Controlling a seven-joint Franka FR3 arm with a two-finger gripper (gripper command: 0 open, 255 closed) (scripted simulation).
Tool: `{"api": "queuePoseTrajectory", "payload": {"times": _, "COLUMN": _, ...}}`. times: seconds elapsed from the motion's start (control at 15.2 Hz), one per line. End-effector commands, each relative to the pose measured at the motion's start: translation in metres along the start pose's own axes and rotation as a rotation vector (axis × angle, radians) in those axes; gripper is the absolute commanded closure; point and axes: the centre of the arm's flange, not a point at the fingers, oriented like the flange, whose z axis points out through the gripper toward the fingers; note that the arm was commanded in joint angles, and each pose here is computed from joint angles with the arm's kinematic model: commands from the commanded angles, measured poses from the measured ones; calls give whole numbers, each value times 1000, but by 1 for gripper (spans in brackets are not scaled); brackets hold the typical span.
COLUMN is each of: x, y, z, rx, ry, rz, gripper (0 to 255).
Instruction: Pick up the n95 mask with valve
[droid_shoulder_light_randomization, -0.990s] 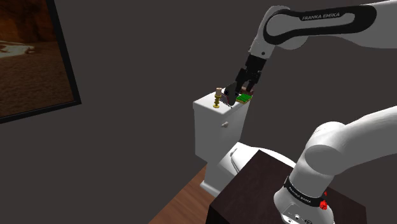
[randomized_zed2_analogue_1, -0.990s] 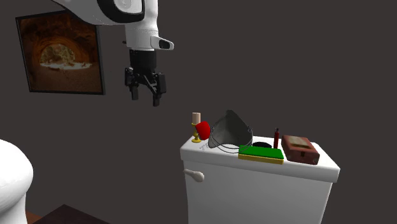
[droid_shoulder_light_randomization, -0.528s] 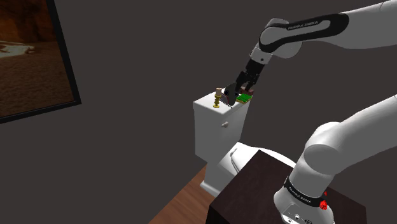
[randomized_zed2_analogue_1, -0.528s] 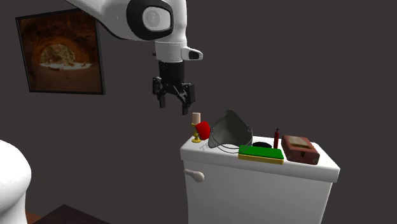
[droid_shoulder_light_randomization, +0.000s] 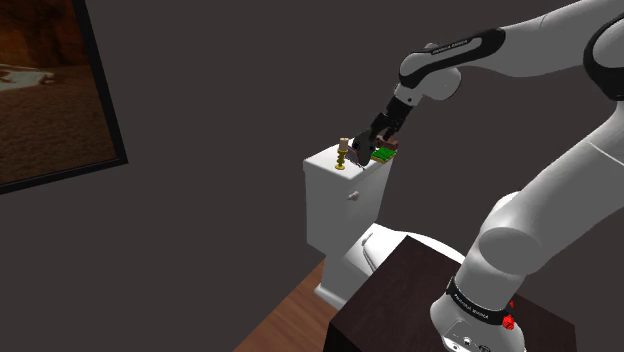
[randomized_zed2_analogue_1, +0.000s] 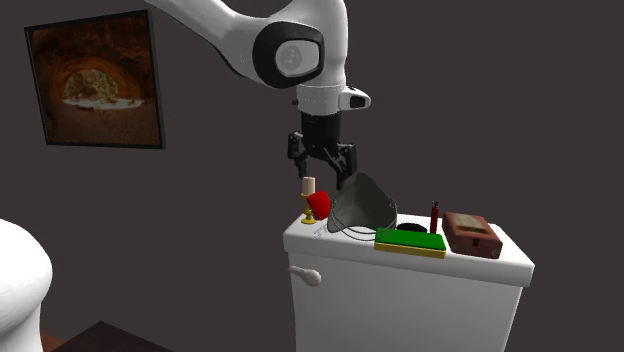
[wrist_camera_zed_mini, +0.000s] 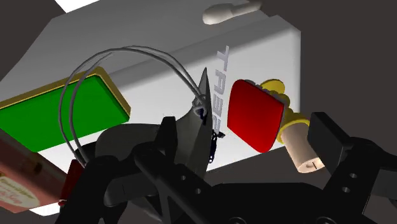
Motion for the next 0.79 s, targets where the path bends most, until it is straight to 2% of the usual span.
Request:
{"api": "queuePoseTrajectory", "payload": {"times": 0.0, "x": 11, "y": 23, "z": 5, "rx": 0, "ry": 27, "rz": 2, "gripper": 0}}
{"api": "queuePoseTrajectory", "payload": {"times": 0.53, "x": -1, "y": 30, "z": 43, "rx": 0, "ry": 28, "rz": 2, "gripper": 0}}
{"api": "queuePoseTrajectory", "payload": {"times": 0.66, "x": -1, "y": 30, "z": 43, "rx": 0, "ry": 28, "rz": 2, "gripper": 0}}
{"api": "queuePoseTrajectory", "payload": {"times": 0.73, "x": -1, "y": 30, "z": 42, "rx": 0, "ry": 28, "rz": 2, "gripper": 255}}
